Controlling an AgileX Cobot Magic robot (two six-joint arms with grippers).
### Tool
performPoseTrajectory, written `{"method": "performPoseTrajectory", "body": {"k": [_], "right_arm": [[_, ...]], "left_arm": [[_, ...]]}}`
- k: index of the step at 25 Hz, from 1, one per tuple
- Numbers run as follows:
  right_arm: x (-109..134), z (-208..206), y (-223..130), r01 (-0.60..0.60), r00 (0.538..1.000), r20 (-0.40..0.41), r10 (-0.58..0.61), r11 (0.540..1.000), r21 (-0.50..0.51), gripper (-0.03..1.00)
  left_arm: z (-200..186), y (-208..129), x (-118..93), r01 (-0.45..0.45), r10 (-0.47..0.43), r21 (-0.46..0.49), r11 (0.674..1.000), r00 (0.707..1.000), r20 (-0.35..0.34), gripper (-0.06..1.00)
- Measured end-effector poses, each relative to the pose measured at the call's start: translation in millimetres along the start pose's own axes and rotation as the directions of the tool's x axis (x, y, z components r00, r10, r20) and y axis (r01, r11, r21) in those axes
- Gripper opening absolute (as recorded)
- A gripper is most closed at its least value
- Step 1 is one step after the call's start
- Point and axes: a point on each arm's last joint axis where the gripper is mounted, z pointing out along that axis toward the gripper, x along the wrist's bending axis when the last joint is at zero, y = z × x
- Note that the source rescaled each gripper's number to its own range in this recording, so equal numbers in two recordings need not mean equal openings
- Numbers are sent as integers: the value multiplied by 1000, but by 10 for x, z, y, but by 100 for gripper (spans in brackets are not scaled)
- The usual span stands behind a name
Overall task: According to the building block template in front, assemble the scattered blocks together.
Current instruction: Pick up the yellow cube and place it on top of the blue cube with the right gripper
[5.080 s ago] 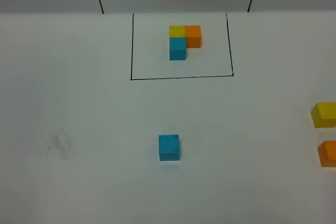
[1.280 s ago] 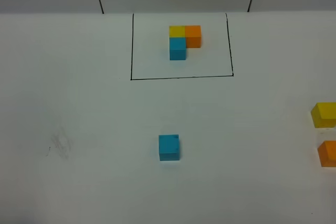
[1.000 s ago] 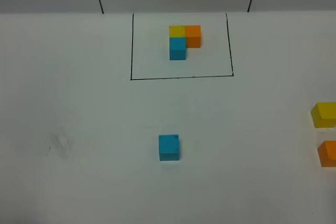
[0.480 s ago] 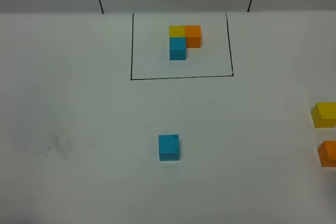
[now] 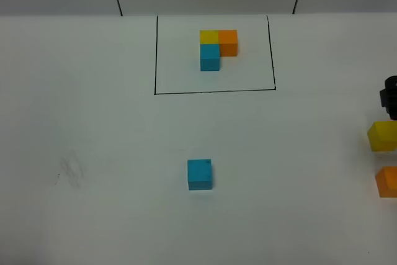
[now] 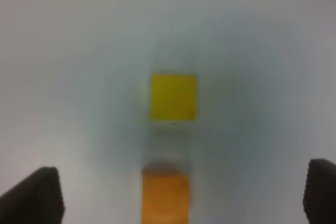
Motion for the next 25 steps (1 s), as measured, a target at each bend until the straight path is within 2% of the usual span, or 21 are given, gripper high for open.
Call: {"method": "performPoseTrajectory", "body": {"k": [5,10,16,25], "right_arm": [[-153,521,124,-56,998,21,54,989,135,89],[-171,850,108,-4,999,-35,11,977,215,89],[-106,1063,145,17,997,-81,-2,982,189,89],[-84,1431,87,16,996,-86,5,970,241,89]], "left_arm": [[0,0,0,0,0,0,1000,1000,0,46],[0,0,0,0,0,0,1000,1000,0,46],[0,0,0,0,0,0,1000,1000,0,46],[0,0,0,0,0,0,1000,1000,0,46]]}}
